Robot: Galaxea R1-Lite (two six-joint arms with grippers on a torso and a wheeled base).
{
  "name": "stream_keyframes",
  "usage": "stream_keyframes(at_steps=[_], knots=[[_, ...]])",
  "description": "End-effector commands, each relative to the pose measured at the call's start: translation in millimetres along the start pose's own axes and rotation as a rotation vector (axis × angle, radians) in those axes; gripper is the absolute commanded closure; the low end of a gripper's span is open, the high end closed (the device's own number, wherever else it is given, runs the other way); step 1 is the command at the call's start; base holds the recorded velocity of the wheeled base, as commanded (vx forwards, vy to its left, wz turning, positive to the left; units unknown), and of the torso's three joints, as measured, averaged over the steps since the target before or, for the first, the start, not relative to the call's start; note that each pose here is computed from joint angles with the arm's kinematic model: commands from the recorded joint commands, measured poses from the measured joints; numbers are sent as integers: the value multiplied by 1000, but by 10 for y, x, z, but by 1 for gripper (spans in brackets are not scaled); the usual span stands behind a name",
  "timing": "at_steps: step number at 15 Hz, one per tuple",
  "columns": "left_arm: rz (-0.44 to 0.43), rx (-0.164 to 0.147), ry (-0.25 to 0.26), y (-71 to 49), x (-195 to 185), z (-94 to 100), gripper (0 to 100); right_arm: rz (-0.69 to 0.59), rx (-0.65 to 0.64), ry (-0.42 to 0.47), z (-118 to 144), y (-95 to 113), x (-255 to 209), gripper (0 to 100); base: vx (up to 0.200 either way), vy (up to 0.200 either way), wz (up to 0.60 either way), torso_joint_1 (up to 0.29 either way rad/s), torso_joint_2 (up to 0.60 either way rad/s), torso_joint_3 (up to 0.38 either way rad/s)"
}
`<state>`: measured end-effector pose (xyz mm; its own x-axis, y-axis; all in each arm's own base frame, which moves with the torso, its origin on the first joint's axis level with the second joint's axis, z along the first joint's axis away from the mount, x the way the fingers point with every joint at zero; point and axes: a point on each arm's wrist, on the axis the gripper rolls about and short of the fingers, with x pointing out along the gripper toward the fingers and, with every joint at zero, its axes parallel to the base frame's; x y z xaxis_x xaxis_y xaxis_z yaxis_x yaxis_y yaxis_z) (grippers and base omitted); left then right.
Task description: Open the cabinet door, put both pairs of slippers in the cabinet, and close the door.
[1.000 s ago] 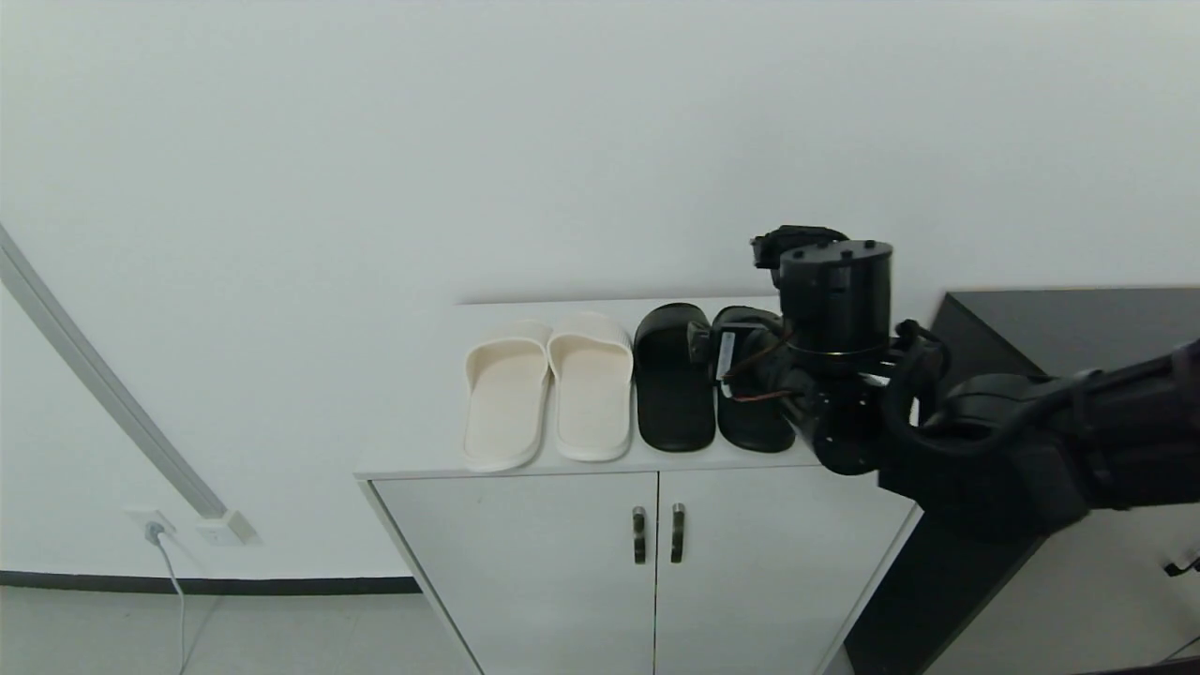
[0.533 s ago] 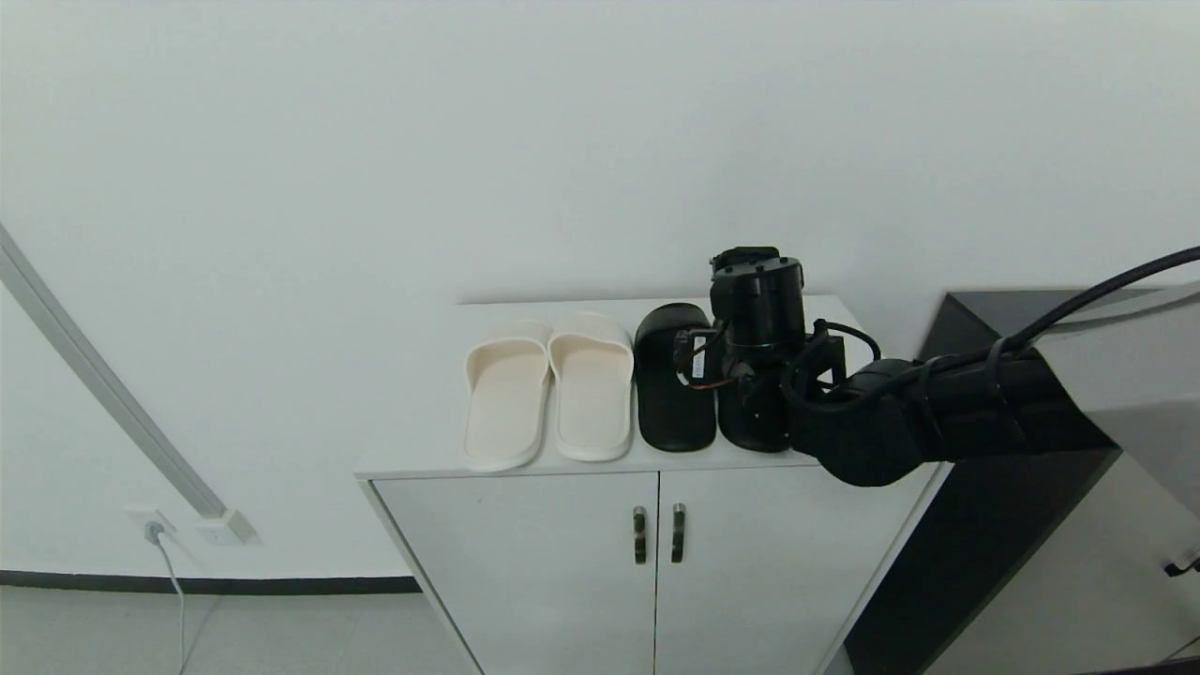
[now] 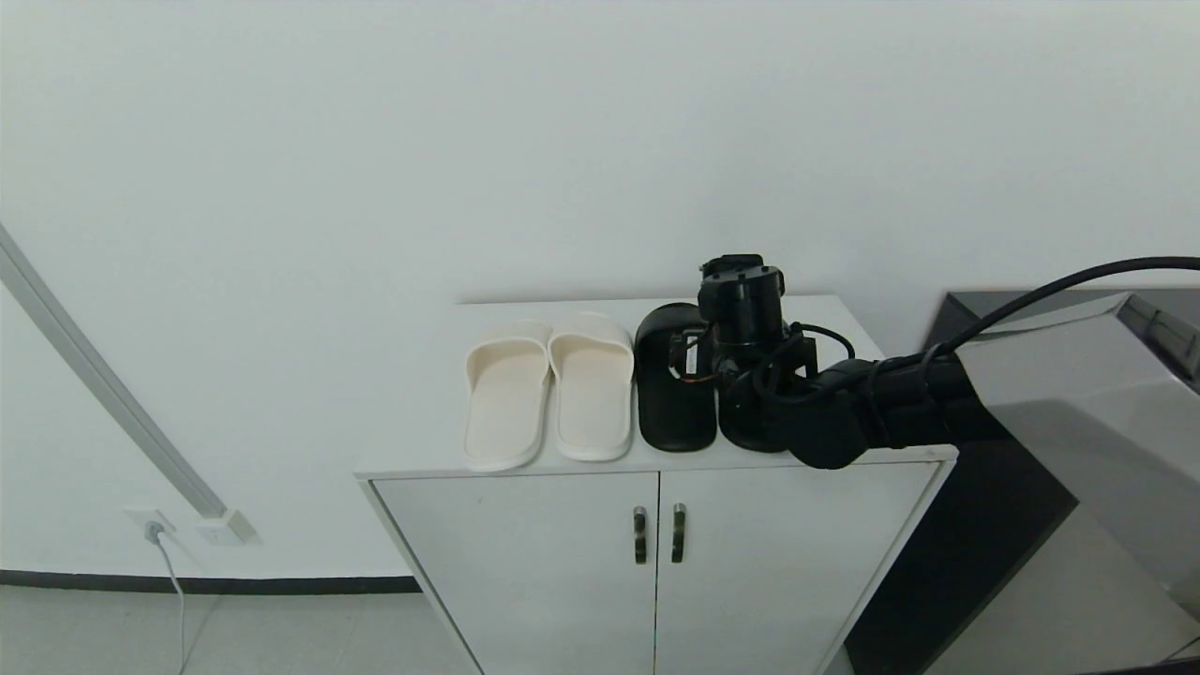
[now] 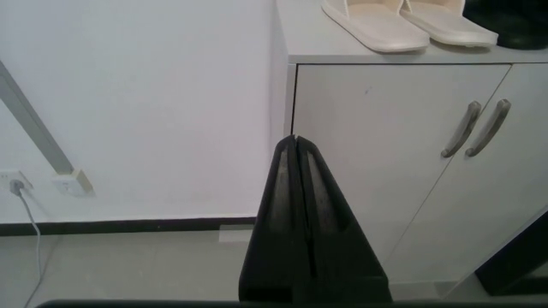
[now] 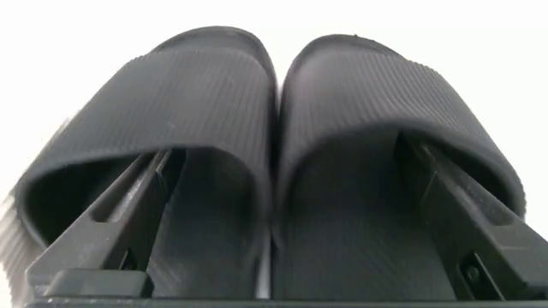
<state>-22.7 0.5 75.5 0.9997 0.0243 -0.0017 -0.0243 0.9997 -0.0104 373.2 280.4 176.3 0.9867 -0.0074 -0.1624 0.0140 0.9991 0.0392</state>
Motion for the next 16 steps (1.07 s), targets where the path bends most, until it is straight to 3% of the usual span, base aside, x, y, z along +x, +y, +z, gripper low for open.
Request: stream_keyframes(at_steps=[1, 3, 4, 12, 16], knots=[[0, 0, 0, 0, 0, 0, 100, -3, 1, -12, -12, 42, 84, 0, 0, 0, 0, 0, 0, 0], [2, -2, 0, 0, 0, 0, 100, -13, 3, -15, -51, 53, 191, 0, 0, 0, 0, 0, 0, 0], [2, -2, 0, 0, 0, 0, 100, -18, 4, -14, -68, 49, 226, 100, 0, 0, 0, 0, 0, 0], [-4, -2, 0, -1, 0, 0, 100, 0, 11, -27, 110, 12, -24, 100, 0, 0, 0, 0, 0, 0], [-3, 0, 0, -1, 0, 0, 100, 69, -16, 8, 248, -245, -584, 100, 0, 0, 0, 0, 0, 0]])
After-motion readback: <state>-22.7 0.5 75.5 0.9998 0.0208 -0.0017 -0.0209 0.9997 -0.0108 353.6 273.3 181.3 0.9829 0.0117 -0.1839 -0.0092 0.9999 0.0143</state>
